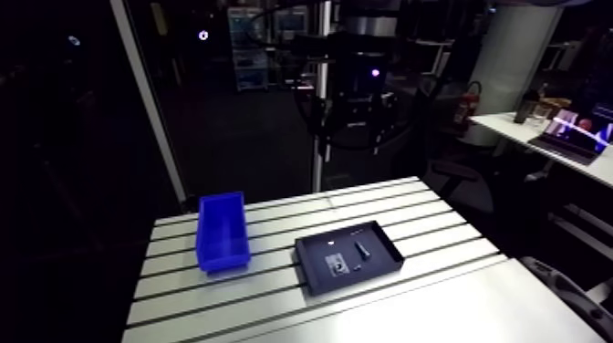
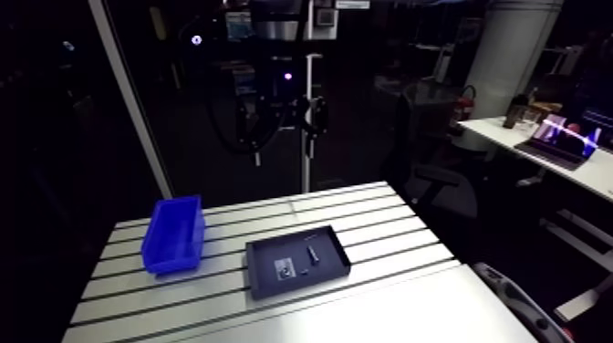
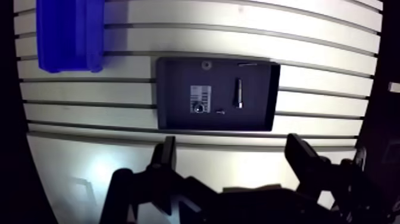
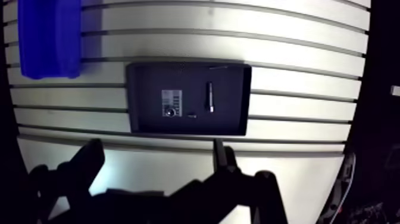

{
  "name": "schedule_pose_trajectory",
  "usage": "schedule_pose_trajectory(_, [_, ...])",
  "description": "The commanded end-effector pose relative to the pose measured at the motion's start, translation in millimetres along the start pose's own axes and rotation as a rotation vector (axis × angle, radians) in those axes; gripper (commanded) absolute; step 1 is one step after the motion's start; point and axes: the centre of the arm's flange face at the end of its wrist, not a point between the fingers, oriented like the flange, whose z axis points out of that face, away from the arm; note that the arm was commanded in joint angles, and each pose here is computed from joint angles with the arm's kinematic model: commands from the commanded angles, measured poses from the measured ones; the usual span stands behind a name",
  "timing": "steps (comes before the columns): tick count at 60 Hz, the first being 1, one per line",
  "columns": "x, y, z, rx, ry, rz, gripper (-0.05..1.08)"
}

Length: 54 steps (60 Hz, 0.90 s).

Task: Pick up the M10 bolt from the tray and put it into the blue bin.

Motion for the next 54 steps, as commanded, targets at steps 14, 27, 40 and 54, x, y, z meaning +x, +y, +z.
schedule_pose_trajectory(14, [-16,29,36,0.011,-0.019,-0.004,0.00])
schedule_pose_trajectory(27, [-20,34,51,0.011,-0.015,0.011,0.00])
schedule_pose_trajectory(40, [-13,36,73,0.016,-0.029,0.021,0.00])
schedule_pose_trajectory(54, [-4,41,94,0.019,-0.046,0.022,0.00])
